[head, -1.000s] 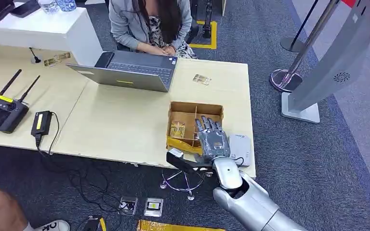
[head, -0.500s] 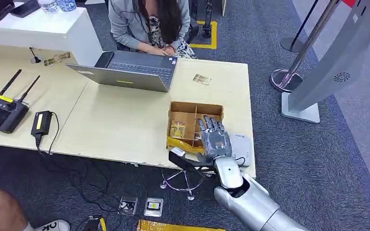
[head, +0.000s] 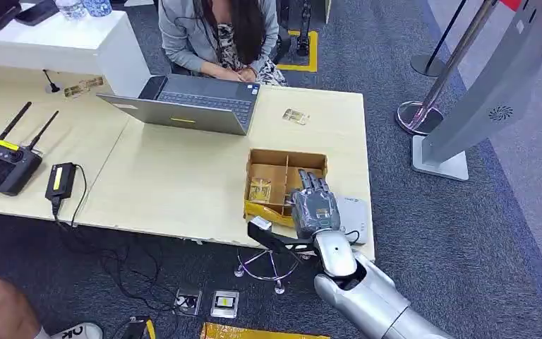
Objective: Pass the card to the sensor for recognition and then transmit it.
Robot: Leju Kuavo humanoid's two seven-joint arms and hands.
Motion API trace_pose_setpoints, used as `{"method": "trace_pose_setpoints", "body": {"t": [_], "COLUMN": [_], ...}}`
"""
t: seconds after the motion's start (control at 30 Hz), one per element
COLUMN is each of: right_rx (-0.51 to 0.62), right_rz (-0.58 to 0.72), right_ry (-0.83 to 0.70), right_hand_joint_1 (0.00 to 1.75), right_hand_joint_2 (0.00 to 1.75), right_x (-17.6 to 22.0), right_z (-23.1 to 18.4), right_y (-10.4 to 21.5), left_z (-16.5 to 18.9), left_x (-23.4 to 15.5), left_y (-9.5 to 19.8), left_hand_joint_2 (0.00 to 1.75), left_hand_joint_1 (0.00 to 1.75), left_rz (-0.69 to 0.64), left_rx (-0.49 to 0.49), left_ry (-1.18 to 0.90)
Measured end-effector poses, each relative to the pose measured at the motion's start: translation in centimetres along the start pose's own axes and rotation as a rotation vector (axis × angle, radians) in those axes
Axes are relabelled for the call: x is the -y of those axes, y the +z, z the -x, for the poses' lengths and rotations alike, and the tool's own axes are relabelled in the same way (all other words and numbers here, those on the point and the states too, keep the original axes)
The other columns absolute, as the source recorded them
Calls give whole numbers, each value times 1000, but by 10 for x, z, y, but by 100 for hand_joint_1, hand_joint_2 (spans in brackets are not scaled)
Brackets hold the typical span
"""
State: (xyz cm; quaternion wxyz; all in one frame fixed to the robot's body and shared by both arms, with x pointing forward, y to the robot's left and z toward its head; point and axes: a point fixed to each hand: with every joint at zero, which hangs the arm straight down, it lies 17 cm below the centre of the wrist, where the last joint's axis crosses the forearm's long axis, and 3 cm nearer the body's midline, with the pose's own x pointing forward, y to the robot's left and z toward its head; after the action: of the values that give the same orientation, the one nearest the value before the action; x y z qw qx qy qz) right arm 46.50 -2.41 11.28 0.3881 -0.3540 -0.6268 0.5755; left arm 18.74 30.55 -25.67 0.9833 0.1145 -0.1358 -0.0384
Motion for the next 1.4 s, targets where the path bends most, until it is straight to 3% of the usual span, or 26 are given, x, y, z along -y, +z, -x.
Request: {"method": "trace_pose_setpoints", "body": {"t": [0.83,1.2,1.4], "right_rx": [18,2,-8], "right_rz": [46,292,309], "right_ry": [-9,-21,-18], "right_hand_joint_1": [175,175,175], "right_hand_joint_2": [175,175,175], "right_x": [8,101,125], "right_z": [0,18,27], "right_y": [-1,-23,-32], "left_z": [-5,-12,-17], "left_x": [2,5,7], "left_y": [1,1,2], "left_hand_joint_2": [0,0,0], "left_hand_joint_1": [0,0,0], "left_rz": [8,17,21], "left_rx": [6,21,28], "left_ry": [-8,-32,-41]}}
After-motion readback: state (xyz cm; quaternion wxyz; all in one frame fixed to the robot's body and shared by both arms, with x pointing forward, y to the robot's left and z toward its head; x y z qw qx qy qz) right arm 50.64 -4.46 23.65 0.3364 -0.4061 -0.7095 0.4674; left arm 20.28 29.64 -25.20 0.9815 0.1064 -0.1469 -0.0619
